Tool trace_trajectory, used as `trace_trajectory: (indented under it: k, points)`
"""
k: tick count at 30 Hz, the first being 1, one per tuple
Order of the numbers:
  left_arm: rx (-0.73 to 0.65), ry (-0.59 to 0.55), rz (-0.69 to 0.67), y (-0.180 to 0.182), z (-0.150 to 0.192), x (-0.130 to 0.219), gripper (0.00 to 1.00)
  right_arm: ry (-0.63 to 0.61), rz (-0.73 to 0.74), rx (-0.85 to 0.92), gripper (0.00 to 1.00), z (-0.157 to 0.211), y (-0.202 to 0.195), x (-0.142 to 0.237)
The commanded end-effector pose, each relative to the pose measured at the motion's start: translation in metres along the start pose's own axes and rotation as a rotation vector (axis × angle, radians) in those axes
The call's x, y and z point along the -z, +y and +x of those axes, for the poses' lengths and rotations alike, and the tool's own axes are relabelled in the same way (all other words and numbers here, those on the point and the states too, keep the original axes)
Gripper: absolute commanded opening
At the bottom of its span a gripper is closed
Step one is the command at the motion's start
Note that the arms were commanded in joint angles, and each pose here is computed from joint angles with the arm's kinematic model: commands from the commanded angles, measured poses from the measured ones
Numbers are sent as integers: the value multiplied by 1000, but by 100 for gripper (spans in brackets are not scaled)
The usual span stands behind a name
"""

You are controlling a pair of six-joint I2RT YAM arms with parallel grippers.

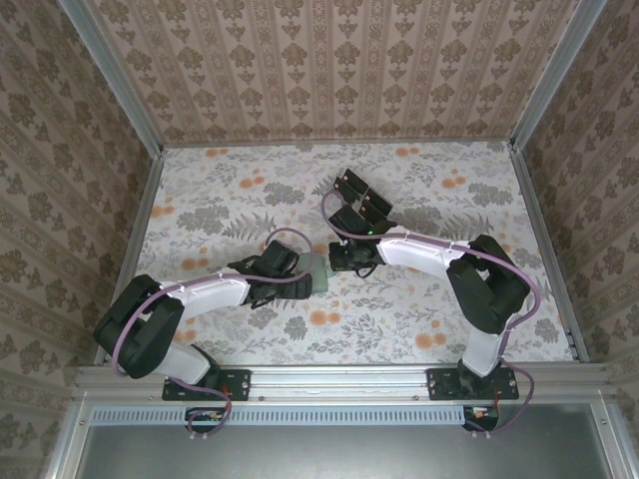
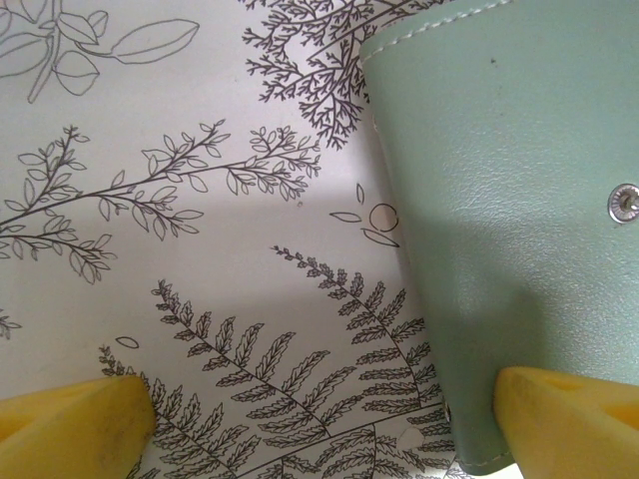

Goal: Put the credit cards into the card holder
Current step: Close the button on the card holder.

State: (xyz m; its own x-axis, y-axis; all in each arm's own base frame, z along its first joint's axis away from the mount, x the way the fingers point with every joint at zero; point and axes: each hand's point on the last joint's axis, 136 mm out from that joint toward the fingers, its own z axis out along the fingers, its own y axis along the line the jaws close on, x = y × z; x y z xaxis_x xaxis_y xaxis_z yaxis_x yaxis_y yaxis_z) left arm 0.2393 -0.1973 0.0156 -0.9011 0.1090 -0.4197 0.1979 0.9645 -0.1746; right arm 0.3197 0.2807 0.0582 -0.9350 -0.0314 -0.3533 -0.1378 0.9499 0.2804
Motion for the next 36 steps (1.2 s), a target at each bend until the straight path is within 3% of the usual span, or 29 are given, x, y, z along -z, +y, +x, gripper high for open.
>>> trace_trajectory:
  k: [1,6,9,36]
  points:
    - [0,133,-65,22,40,-21,100,10,7,9,16,1,2,0]
    - [-2,134,-67,22,40,-21,100,4,3,7,12,1,2,2]
    - [-3,135,-69,23,40,-21,100,4,-4,4,17,3,2,4]
    - [2,137,-72,23,41,-22,100,-27,-37,-1,19,5,7,17]
